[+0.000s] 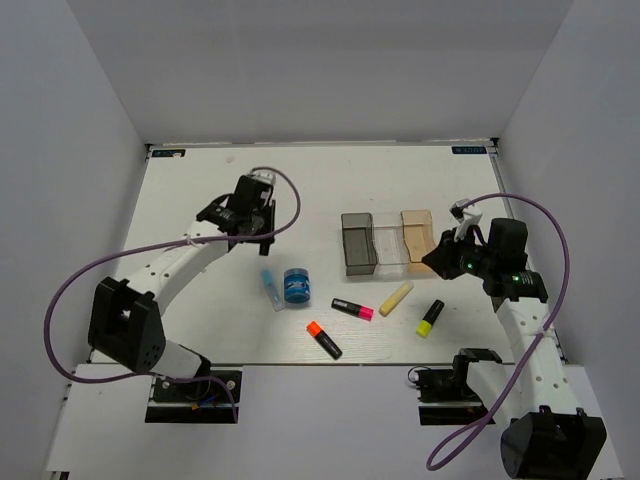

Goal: Sort the stationery into containers
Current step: Grab a piece of stationery with the left arm, then place the stationery into the container

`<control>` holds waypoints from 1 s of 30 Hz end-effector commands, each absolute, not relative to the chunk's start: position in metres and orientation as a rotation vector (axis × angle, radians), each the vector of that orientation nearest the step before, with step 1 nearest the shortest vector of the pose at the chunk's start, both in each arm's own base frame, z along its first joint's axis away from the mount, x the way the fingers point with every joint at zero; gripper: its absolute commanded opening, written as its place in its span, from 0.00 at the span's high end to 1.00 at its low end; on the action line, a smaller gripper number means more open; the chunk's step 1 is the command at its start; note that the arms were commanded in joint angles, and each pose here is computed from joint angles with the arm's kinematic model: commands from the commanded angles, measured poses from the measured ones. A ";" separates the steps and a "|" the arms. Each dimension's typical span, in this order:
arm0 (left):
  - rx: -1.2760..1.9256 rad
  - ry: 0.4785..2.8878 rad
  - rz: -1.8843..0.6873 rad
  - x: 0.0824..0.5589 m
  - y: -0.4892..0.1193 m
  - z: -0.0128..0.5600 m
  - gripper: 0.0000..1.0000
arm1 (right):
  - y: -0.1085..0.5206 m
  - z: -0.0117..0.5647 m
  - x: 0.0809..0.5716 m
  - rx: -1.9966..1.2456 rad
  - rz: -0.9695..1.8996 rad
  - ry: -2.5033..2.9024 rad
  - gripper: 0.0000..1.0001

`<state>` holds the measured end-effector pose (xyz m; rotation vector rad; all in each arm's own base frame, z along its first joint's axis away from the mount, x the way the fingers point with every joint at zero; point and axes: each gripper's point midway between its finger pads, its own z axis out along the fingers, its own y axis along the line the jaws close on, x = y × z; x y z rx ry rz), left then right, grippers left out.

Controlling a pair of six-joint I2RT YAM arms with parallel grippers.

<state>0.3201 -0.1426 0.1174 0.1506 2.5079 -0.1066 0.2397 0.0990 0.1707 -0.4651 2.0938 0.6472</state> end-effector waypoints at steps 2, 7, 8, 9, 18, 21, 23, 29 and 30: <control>0.219 2.380 -0.420 0.336 -0.222 0.184 1.00 | 0.102 0.188 0.243 -0.506 0.644 2.042 0.51; 0.263 2.360 -0.563 0.362 -0.314 0.196 1.00 | 0.101 0.185 0.246 -0.506 0.634 2.052 0.32; 0.272 2.390 -0.559 0.365 -0.325 0.182 1.00 | 0.100 0.185 0.246 -0.504 0.632 2.054 0.32; 0.277 2.347 -0.608 0.368 -0.347 0.198 1.00 | 0.100 0.185 0.247 -0.504 0.632 2.057 0.32; 0.101 2.446 -0.563 0.381 -0.390 0.144 1.00 | 0.095 0.186 0.249 -0.486 0.593 2.063 0.26; 0.100 2.477 -0.543 0.376 -0.393 0.131 0.86 | 0.095 0.186 0.249 -0.487 0.590 2.066 0.18; 0.098 2.500 -0.537 0.373 -0.394 0.122 0.56 | 0.095 0.185 0.249 -0.488 0.591 2.069 0.16; 0.120 2.488 -0.563 0.372 -0.399 0.132 0.25 | 0.094 0.183 0.248 -0.500 0.587 2.084 0.14; 0.129 2.481 -0.567 0.372 -0.399 0.136 0.25 | 0.094 0.181 0.248 -0.512 0.587 2.087 0.14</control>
